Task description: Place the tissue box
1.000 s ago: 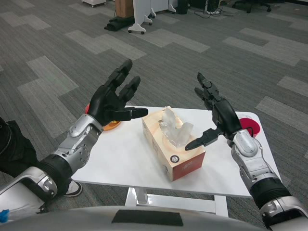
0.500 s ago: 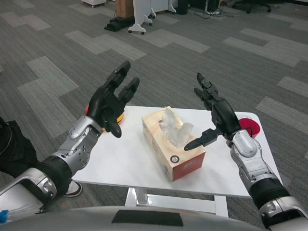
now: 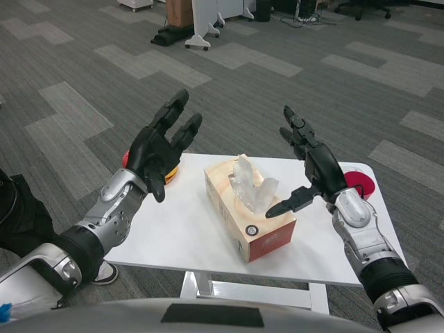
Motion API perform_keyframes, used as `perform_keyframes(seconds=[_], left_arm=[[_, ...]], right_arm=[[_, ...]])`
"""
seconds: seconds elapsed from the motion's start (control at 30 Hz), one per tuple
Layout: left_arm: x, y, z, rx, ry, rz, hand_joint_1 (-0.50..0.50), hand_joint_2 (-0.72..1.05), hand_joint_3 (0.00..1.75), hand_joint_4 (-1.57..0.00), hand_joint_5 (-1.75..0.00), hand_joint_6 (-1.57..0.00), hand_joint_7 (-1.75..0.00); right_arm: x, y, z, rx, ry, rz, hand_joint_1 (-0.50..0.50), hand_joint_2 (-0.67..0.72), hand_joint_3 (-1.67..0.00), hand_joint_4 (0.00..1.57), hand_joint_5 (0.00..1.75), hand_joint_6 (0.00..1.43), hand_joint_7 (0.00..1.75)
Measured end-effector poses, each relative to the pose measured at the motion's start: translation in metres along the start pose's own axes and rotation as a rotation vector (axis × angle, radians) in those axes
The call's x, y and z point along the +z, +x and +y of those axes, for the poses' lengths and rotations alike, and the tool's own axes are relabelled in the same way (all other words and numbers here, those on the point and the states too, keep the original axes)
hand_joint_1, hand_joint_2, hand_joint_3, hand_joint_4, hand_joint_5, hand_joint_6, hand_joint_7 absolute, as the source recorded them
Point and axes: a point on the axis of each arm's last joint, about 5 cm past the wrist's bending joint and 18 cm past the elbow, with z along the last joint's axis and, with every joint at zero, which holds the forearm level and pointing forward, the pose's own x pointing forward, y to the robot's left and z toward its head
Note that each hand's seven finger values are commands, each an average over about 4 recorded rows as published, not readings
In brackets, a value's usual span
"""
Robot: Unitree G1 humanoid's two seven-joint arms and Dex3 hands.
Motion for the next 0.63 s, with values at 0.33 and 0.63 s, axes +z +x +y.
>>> perform_keyframes(seconds=[0.33, 0.63], left_arm=[[0.0, 0.0, 0.0, 0.0, 0.0, 0.0, 0.5, -0.64, 0.02, 0.0, 0.0, 0.0, 0.0], [-0.0001, 0.0001, -0.0002, 0.0, 0.0, 0.0, 0.5, -0.64, 0.03, 0.0, 0.0, 0.0, 0.0]], right_arm=[[0.0, 0.0001, 0.0002, 0.0, 0.001, 0.0, -0.08, 0.09, -0.16, 0.0, 0.36, 0.0, 0.0], [0.0, 0.0001, 0.0004, 0.0, 0.002, 0.0, -0.08, 0.09, -0.16, 0.0, 0.39, 0.0, 0.0]])
